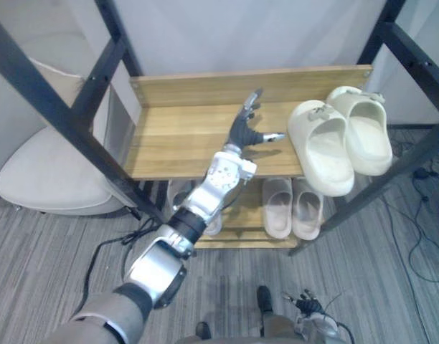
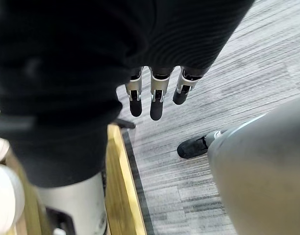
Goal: Organize the slippers on the shoe rack
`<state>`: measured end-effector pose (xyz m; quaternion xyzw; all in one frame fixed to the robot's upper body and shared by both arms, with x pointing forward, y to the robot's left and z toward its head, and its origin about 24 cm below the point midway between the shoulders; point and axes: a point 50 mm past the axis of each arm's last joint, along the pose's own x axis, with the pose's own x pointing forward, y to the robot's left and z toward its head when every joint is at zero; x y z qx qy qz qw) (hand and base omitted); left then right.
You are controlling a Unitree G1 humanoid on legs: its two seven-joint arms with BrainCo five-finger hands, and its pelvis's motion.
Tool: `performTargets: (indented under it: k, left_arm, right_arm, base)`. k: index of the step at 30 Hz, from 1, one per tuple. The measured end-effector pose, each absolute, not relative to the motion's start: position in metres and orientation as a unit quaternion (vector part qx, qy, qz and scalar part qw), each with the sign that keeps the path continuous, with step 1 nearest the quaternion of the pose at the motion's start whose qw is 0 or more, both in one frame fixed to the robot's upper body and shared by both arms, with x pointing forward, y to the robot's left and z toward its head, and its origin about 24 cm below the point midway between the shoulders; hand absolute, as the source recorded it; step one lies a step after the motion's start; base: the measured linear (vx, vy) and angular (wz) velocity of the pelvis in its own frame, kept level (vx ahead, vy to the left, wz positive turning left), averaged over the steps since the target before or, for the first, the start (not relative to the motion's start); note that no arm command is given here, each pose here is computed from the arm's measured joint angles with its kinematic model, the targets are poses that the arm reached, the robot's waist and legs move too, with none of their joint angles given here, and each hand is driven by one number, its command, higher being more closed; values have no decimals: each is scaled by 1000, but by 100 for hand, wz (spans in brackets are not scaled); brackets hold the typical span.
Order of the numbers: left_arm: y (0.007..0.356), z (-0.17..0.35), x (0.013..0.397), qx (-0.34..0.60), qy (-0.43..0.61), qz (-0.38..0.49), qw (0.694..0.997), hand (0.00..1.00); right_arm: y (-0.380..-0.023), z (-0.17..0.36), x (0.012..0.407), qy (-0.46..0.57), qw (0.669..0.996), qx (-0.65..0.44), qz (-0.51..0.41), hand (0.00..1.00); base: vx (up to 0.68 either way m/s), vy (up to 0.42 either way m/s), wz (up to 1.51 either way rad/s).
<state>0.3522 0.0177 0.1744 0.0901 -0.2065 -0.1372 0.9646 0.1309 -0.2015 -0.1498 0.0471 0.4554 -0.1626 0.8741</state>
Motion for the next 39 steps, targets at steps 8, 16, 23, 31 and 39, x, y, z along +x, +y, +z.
performTargets:
  k: [8,16,23,31,39]
  left_arm:
    - [-17,190,295,12,-278,-279,919,0]
    - [-50,144,237,-76,-171,-487,853,0]
    - [-67,119,206,-102,-104,-576,805,0]
    - [-61,65,214,-51,-8,-549,834,0]
    - [-51,28,225,25,41,-509,860,0]
  right_arm:
    - [-197,-151,129,462,874,34,-144,0]
    - [-193,-159,112,494,861,21,-123,0]
    - [-193,-162,104,514,852,2,-103,0]
    - [-195,-162,104,514,852,-8,-95,0]
    - [-195,-161,105,511,853,-5,-102,0]
  base:
    - [-38,24,21]
    - [-55,5,3]
    - [-11,-7,-7]
    - [-2,-4,-4]
    - [56,-9,-20]
